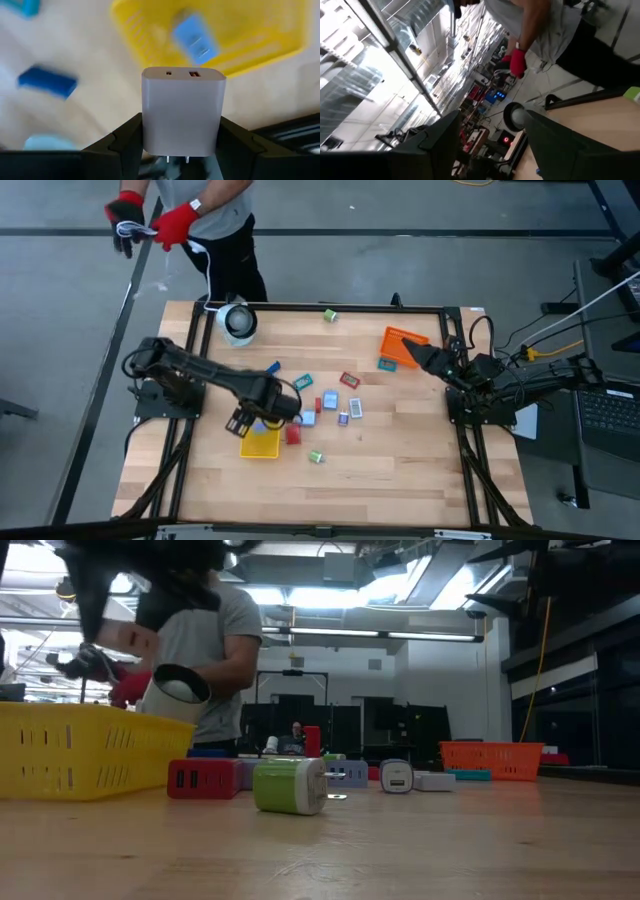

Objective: Pick & Place Office items
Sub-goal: Put the white charger adapter into the yellow bin

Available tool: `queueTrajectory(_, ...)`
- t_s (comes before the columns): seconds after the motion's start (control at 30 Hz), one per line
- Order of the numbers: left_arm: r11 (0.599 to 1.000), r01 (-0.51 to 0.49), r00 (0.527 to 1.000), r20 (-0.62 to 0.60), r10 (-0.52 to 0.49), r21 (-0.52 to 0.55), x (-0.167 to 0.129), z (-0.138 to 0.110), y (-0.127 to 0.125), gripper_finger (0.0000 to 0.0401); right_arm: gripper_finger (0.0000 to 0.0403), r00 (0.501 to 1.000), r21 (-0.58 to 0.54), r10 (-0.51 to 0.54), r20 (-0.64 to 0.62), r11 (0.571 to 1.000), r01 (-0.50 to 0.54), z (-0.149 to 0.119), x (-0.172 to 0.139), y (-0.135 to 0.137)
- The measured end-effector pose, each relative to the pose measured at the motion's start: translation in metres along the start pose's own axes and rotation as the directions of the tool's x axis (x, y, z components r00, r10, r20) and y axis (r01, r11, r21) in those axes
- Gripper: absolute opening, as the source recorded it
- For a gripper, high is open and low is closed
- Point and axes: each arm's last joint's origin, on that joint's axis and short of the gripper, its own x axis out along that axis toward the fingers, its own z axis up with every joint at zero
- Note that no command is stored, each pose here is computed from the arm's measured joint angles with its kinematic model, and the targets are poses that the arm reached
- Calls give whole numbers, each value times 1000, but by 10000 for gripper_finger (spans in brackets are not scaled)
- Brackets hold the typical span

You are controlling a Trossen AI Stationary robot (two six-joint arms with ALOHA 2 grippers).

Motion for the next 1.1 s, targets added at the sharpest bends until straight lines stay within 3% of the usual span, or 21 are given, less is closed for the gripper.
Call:
queueTrajectory(0.1, 1000, 26, 997, 75, -26, 3, -1, 9, -16, 191, 226, 1000, 11, 16, -21, 1000, -16, -1, 0, 0)
queueTrajectory(0.27, 987, 106, 985, 149, -88, -118, -2, 17, -28, 191, 226, 1000, 44, 14, -23, 999, -13, -1, 0, 0)
queueTrajectory(0.5, 909, 254, 943, 294, -156, -330, 0, 32, -30, 191, 227, 1000, 43, 6, -27, 999, -5, -2, 0, -1)
queueTrajectory(0.7, 860, 283, 942, 289, -167, -425, 21, 36, -38, 191, 227, 1000, 39, 5, -28, 999, -4, -2, 0, -1)
queueTrajectory(1.1, 858, 261, 954, 255, -158, -443, 65, 34, -51, 191, 227, 1000, 43, 3, -27, 999, -2, -2, 0, -1)
